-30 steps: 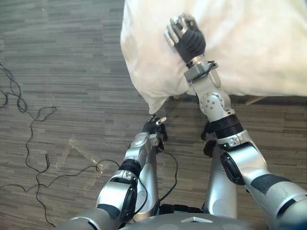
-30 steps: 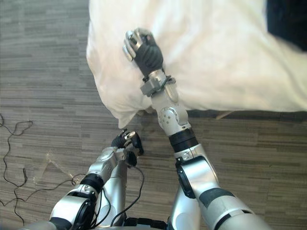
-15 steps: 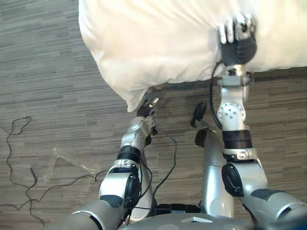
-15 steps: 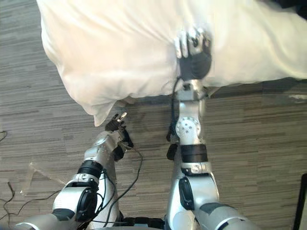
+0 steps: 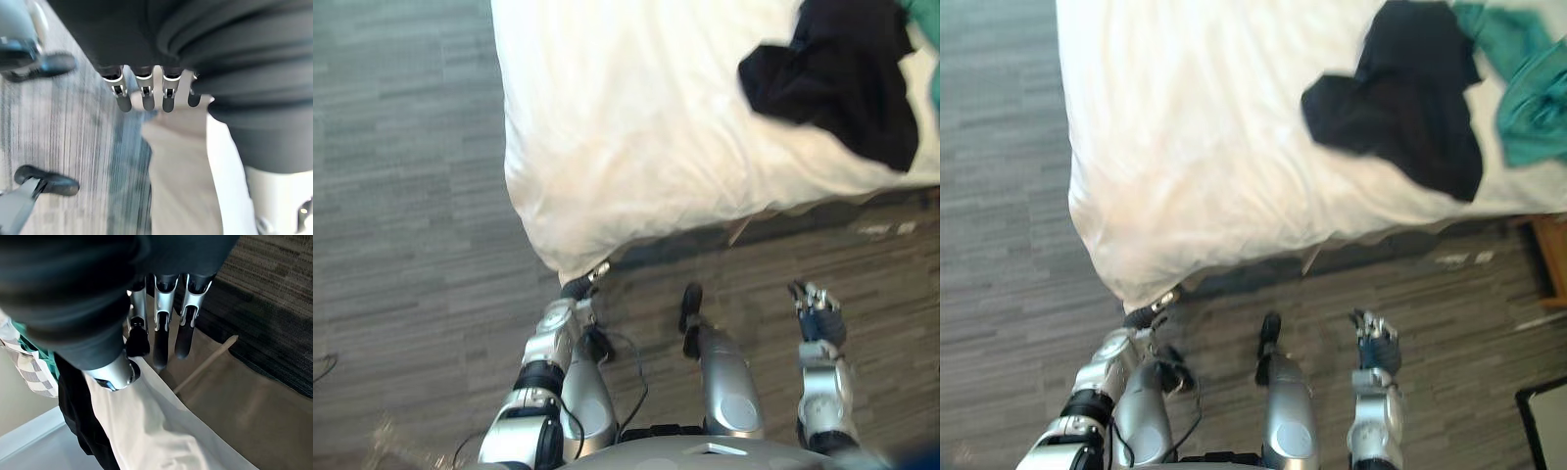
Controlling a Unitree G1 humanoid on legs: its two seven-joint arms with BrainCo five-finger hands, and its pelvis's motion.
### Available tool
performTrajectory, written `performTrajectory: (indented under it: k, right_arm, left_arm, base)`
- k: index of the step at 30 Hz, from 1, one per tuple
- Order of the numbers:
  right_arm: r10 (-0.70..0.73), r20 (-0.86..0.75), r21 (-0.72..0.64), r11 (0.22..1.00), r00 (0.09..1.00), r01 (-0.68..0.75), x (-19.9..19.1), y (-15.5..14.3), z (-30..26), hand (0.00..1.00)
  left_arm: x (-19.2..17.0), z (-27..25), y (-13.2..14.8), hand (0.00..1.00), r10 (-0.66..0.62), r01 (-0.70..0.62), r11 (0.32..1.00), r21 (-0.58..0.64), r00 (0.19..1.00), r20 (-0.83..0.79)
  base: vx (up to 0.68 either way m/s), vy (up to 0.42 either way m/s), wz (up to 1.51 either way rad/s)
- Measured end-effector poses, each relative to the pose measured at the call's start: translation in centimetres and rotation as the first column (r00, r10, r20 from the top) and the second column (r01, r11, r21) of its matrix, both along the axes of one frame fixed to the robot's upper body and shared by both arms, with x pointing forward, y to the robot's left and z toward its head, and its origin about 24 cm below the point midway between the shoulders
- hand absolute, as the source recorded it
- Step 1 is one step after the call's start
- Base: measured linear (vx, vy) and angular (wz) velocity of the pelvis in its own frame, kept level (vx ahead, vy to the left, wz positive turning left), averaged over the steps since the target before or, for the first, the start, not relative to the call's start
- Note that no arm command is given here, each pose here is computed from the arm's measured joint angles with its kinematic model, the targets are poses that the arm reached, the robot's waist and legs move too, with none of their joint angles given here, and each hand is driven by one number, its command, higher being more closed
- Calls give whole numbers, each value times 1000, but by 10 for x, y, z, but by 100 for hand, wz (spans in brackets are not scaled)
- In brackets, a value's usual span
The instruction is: Tidy the bed and pick cloth on bed and put in laundry
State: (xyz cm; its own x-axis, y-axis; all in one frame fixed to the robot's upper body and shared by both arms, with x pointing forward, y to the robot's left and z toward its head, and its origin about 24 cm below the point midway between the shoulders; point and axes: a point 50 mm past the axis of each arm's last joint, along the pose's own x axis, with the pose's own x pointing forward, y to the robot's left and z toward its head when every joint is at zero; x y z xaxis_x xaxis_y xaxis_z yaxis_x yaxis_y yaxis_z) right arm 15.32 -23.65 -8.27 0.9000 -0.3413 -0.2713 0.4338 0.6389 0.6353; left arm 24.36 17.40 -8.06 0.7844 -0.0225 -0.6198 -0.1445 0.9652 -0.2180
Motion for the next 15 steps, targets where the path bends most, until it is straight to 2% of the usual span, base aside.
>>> performTrajectory:
  k: [4, 6, 9, 12, 15]
  right_arm:
    - [16, -223, -2, 1000, 975, -17, -38, 5, -33, 0]
    - [66, -339, -20, 997, 939, -77, -55, 10, -45, 0]
    - [115, -428, -21, 990, 896, -137, -73, 17, -55, 0]
    - [137, -451, -1, 988, 882, -154, -77, 23, -58, 0]
    - [156, -480, 30, 986, 863, -162, -79, 25, -61, 0]
  left_arm:
    - [-40, -32, -5, 0, 1, -6, 999, -34, 989, -151]
    - [-63, -46, -5, 0, 0, -13, 998, -59, 976, -218]
    - [-84, -56, -6, 0, -2, -18, 997, -72, 963, -270]
    - [-95, -60, -6, 0, 7, -25, 998, -63, 962, -272]
    - [-107, -66, -8, 0, -37, 35, 999, -13, 954, -298]
  base:
    - [205, 4, -22]
    - [181, 17, -35]
    - [126, -10, -31]
    - [76, -28, -37]
    - [14, -1, -52]
